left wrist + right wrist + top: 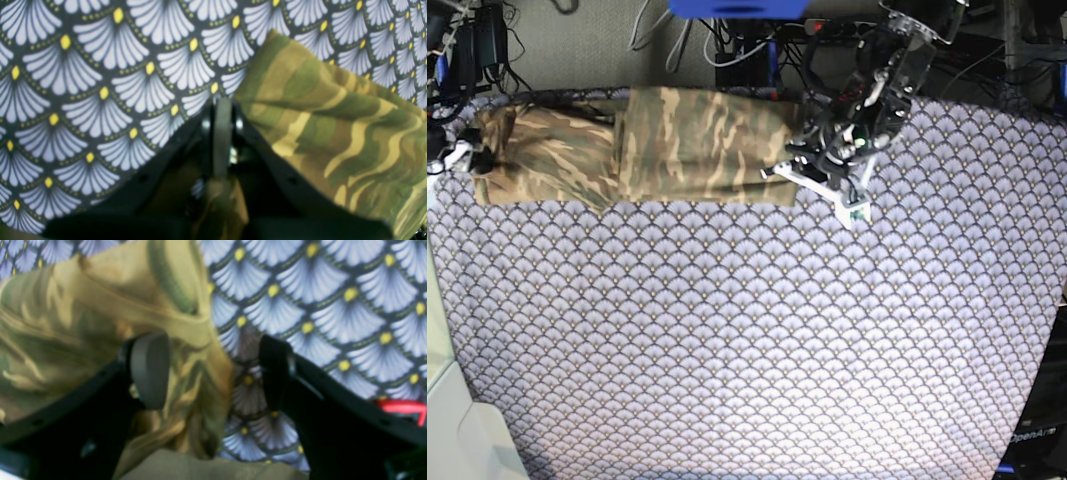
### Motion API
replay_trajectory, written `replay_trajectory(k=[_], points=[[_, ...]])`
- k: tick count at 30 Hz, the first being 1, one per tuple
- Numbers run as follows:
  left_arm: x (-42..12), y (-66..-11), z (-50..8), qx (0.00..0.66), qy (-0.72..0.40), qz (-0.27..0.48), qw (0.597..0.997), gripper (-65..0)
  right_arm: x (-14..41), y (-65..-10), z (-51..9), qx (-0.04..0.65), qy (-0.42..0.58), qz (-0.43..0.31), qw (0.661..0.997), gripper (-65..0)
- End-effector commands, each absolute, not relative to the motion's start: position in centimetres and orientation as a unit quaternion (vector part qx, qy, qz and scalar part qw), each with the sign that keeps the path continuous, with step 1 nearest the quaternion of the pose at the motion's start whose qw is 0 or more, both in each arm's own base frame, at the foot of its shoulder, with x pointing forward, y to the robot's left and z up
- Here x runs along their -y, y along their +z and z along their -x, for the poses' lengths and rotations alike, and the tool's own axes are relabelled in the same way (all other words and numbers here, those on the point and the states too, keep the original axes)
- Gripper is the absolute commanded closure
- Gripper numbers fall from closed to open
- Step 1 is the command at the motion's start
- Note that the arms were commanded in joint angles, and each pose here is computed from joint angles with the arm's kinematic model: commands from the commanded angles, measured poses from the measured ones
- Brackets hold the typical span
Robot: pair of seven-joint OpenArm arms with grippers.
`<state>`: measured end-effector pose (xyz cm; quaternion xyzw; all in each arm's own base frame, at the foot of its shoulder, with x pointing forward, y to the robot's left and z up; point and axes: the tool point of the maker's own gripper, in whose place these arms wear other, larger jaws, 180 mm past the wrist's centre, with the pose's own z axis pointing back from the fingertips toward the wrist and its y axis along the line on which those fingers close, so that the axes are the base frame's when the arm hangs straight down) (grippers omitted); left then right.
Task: Fold the T-shirt properly
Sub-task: 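Hold the folded end down with the left gripper while the right adjusts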
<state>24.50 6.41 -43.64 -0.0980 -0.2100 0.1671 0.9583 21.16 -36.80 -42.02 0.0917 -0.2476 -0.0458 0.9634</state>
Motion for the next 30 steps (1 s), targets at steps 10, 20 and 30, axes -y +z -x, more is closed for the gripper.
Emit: replay_trajectory(k=[10, 20, 30], points=[[-6.8, -44.0, -24.1, 0.198, 0.174, 0.089, 0.960, -1.3, 34.1, -41.2, -20.7, 0.226, -0.001, -0.090, 0.970, -42.4], [-7.1, -44.0, -24.1, 0.200, 0.173, 0.087, 0.960, -1.3, 33.6, -40.7, -21.2, 0.242, -0.005, -0.108, 0.964, -40.8], [-7.0, -44.0, -24.1, 0.200, 0.173, 0.087, 0.960, -1.3, 34.4, -39.6, -21.4, 0.239, 0.003, -0.111, 0.965, -36.5]])
